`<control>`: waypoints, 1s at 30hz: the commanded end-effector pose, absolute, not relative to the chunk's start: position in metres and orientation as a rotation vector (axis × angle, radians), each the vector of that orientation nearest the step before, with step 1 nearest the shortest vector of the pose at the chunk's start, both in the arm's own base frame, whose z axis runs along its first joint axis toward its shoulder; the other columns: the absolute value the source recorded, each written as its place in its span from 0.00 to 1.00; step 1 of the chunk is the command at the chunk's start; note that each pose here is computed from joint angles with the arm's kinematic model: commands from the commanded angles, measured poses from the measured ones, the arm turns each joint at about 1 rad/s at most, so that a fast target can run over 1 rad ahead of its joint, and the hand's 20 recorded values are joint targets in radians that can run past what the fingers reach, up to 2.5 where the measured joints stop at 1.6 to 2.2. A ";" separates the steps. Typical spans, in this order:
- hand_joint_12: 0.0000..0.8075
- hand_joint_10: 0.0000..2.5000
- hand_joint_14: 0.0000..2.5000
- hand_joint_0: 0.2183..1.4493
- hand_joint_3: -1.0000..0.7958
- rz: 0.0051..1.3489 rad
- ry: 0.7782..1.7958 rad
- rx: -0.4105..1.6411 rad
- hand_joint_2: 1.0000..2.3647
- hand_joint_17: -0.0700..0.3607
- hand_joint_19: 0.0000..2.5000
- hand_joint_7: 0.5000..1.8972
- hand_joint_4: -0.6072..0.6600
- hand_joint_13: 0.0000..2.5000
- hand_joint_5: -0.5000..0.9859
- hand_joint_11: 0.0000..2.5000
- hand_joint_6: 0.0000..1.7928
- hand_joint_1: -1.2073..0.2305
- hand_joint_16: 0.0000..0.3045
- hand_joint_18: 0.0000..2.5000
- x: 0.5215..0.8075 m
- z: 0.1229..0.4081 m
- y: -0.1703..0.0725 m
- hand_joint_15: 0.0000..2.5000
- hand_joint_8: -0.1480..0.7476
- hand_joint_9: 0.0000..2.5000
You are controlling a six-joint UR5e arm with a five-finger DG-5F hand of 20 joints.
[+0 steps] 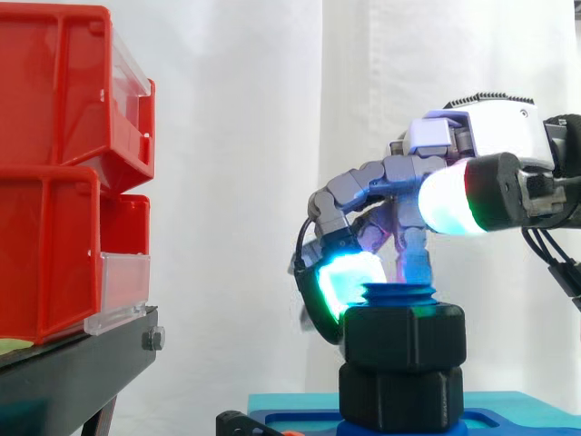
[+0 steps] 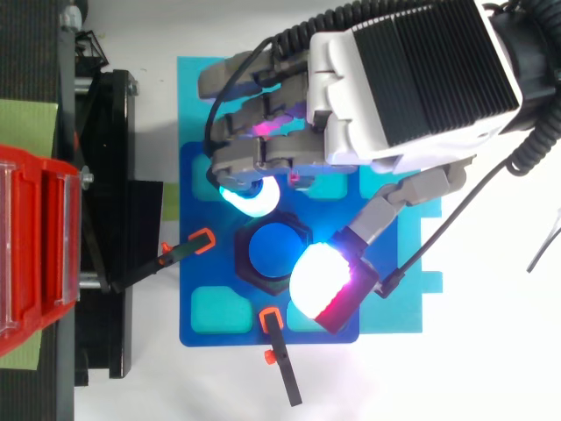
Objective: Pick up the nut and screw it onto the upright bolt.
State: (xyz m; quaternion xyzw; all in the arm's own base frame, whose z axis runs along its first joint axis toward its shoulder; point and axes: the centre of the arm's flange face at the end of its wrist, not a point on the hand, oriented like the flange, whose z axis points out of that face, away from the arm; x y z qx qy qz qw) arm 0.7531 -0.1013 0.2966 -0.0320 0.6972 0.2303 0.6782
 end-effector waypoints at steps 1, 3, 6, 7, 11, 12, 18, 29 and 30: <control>0.23 0.00 0.00 0.26 0.28 0.519 1.573 -0.072 0.00 0.26 0.00 0.65 0.56 0.34 0.40 0.01 0.28 0.62 0.06 0.22 0.752 0.296 -0.105 0.00 0.43 0.62; 0.24 0.00 0.00 0.26 0.28 0.520 1.568 -0.075 0.00 0.26 0.00 0.62 0.57 0.33 0.39 0.00 0.28 0.62 0.06 0.21 0.752 0.297 -0.105 0.00 0.44 0.60; 0.28 0.00 0.00 0.26 0.28 0.521 1.567 -0.074 0.00 0.28 0.00 0.50 0.61 0.29 0.35 0.00 0.28 0.64 0.07 0.17 0.752 0.296 -0.105 0.00 0.47 0.53; 0.28 0.00 0.00 0.26 0.28 0.521 1.564 -0.075 0.00 0.28 0.00 0.48 0.62 0.29 0.35 0.00 0.28 0.64 0.07 0.17 0.753 0.298 -0.105 0.00 0.47 0.53; 0.30 0.00 0.00 0.25 0.28 0.518 1.542 -0.081 0.00 0.29 0.00 0.33 0.68 0.27 0.30 0.00 0.28 0.64 0.08 0.15 0.757 0.312 -0.107 0.00 0.48 0.49; 0.32 0.00 0.00 0.25 0.28 0.518 1.541 -0.084 0.00 0.30 0.00 0.29 0.68 0.26 0.28 0.00 0.28 0.64 0.09 0.14 0.757 0.313 -0.107 0.00 0.48 0.47; 0.37 0.00 0.00 0.23 0.28 0.521 1.543 -0.088 0.00 0.34 0.00 0.15 0.61 0.19 0.22 0.00 0.28 0.65 0.11 0.08 0.756 0.316 -0.115 0.00 0.46 0.35; 0.41 0.00 0.00 0.21 0.28 0.531 1.527 -0.107 0.00 0.41 0.00 0.08 0.57 0.00 0.19 0.00 0.28 0.69 0.16 0.00 0.758 0.317 -0.106 0.00 0.39 0.10; 0.41 0.00 0.00 0.20 0.28 0.531 1.529 -0.106 0.00 0.42 0.00 0.08 0.56 0.00 0.19 0.00 0.28 0.69 0.16 0.00 0.759 0.315 -0.104 0.00 0.39 0.08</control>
